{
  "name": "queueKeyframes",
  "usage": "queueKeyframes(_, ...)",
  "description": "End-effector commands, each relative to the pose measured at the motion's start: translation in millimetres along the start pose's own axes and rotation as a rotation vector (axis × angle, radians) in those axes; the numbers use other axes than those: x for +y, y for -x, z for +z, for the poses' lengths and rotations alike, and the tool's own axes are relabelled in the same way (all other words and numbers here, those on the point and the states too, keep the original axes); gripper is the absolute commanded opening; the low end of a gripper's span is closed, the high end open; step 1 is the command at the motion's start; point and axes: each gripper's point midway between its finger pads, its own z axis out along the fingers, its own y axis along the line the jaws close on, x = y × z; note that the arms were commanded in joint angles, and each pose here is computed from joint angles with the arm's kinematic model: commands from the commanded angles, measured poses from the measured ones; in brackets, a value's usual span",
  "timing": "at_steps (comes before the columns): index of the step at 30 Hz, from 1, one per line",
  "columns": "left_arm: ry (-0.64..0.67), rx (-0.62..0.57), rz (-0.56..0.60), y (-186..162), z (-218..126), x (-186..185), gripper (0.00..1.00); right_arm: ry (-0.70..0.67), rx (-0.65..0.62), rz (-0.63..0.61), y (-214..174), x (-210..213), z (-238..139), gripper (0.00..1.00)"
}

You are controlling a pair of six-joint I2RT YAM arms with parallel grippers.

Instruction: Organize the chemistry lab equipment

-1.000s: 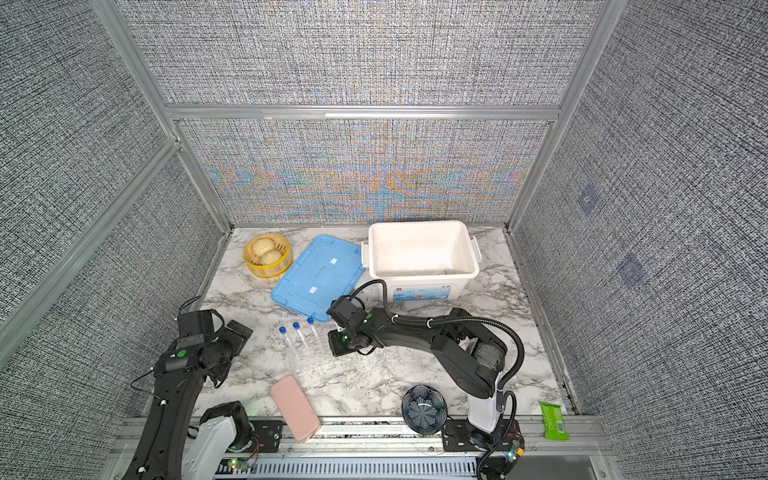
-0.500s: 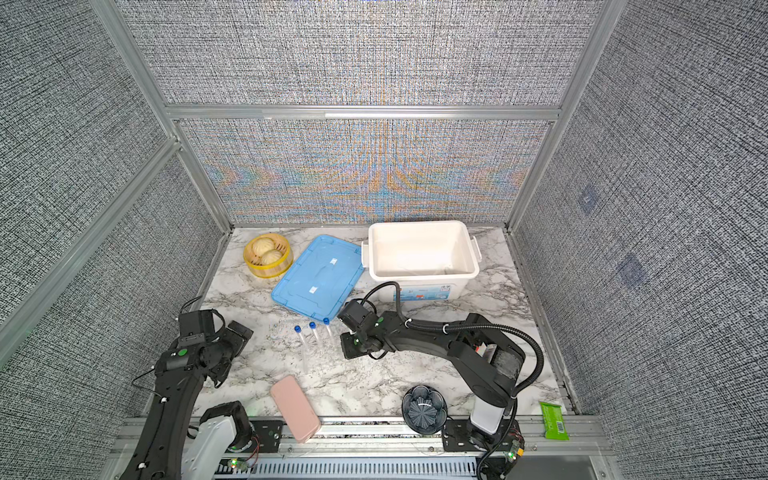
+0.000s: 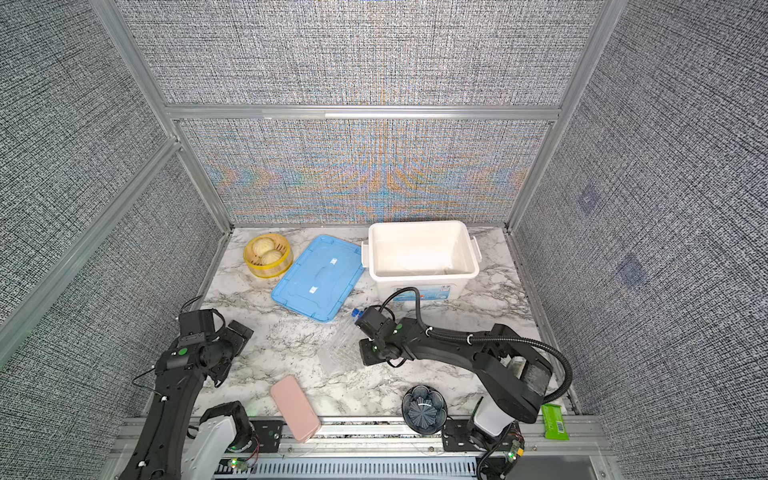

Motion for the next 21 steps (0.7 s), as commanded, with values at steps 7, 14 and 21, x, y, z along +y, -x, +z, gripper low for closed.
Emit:
queueKeyframes(7, -0.012, -0.013, 0.008, 3, -1, -3, 0.99, -0.057, 0.007, -0.04, 0, -9, -10, 0.19)
queueKeyframes(14, -0.016, -0.005, 0.002, 2, 2, -3, 0.99, -0.045, 0.011, -0.036, 0, -6, -9, 0.19)
queueKeyframes(21, -0.016, 0.001, 0.001, 1, 4, -3, 0.99, -0.05, -0.012, -0.09, 5, -5, -18, 0.2)
